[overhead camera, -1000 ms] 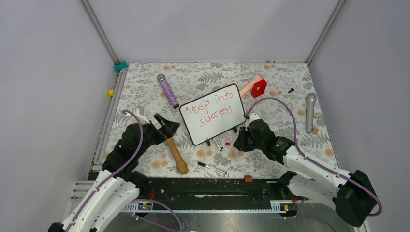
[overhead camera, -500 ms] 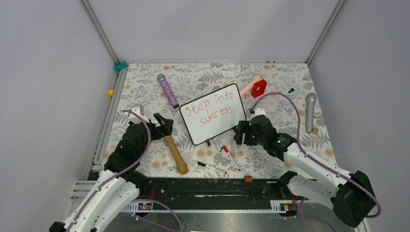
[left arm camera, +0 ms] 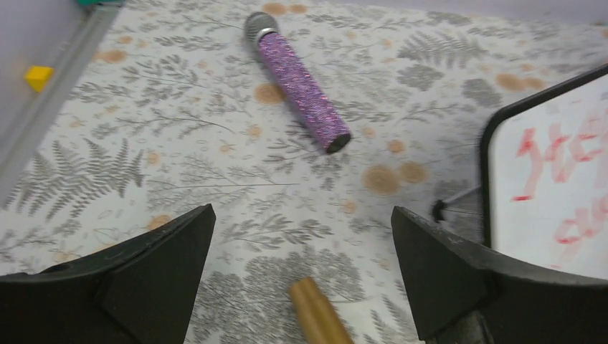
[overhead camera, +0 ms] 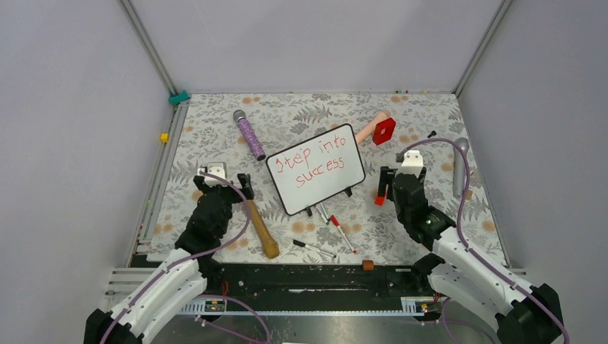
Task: Write a sentence on the whiteboard
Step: Reset both arms
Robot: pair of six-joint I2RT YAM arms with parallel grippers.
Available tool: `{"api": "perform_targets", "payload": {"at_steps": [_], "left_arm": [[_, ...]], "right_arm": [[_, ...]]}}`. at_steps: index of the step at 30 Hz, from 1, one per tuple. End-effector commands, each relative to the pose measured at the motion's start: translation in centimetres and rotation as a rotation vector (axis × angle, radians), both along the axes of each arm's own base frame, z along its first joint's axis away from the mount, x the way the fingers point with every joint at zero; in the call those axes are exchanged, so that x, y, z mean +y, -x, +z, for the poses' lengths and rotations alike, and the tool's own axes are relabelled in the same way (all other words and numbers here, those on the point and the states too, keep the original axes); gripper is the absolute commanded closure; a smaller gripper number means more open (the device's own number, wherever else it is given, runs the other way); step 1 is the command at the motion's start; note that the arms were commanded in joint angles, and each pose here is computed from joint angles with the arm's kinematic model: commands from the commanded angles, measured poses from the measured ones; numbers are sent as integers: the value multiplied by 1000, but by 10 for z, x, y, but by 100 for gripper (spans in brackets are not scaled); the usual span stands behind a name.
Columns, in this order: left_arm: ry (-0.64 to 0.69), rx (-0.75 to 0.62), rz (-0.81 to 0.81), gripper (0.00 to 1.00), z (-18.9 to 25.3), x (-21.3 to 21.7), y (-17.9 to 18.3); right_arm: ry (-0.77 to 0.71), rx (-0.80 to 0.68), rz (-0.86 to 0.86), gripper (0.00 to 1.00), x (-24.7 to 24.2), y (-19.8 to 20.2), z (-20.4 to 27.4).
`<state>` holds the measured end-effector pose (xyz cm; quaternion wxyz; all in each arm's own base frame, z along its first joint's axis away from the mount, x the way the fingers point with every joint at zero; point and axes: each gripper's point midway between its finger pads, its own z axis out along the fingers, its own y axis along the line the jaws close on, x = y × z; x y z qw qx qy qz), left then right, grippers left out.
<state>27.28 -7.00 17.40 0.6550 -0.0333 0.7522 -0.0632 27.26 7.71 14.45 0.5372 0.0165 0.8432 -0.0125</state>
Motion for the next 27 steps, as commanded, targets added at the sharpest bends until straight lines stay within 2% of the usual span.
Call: {"api": "perform_targets", "payload": {"at_steps": [1,2,3,4,6,9,12,14,17,18,19,21,22,24,27], "left_arm": [[-107,-194,155,5,16,29,-17],[-135,-203,163,4,13,32,-19],[-170,-209,170,3,11,35,-21],[-204,-196,172,2,3,37,-24],[-263,-173,175,1,-8,41,-31],[-277,-141,183,1,-26,48,-43],[-265,-180,172,6,-25,48,-50],[-250,-187,189,5,-22,56,-56],[-262,-164,156,5,-24,51,-65],[-271,-156,134,5,-25,47,-69],[-272,-147,131,5,-25,46,-73],[-246,-138,108,4,-36,45,-81],[-204,-161,191,2,-32,59,-80],[-148,-154,202,1,-37,69,-80],[-152,-134,215,1,-43,74,-88]], "right_arm": [[180,-214,-112,15,-40,-19,20],[193,-221,-53,3,-35,-21,10],[252,-238,20,1,-30,-24,3],[293,-255,38,1,-30,-26,-4],[256,-261,-33,1,-37,-27,-20],[333,-291,-99,1,-51,-33,-29],[243,-400,-194,1,-65,-39,-16],[184,-411,-150,6,-68,-48,-17],[91,-393,-151,7,-78,-59,-24],[83,-389,-154,7,-79,-62,-26],[81,-399,-150,1,-80,-63,-26],[78,-429,-134,0,-78,-60,-24],[76,-435,-135,1,-79,-58,-24],[76,-415,-142,1,-79,-60,-28],[100,-381,-107,1,-73,-73,-40]]}}
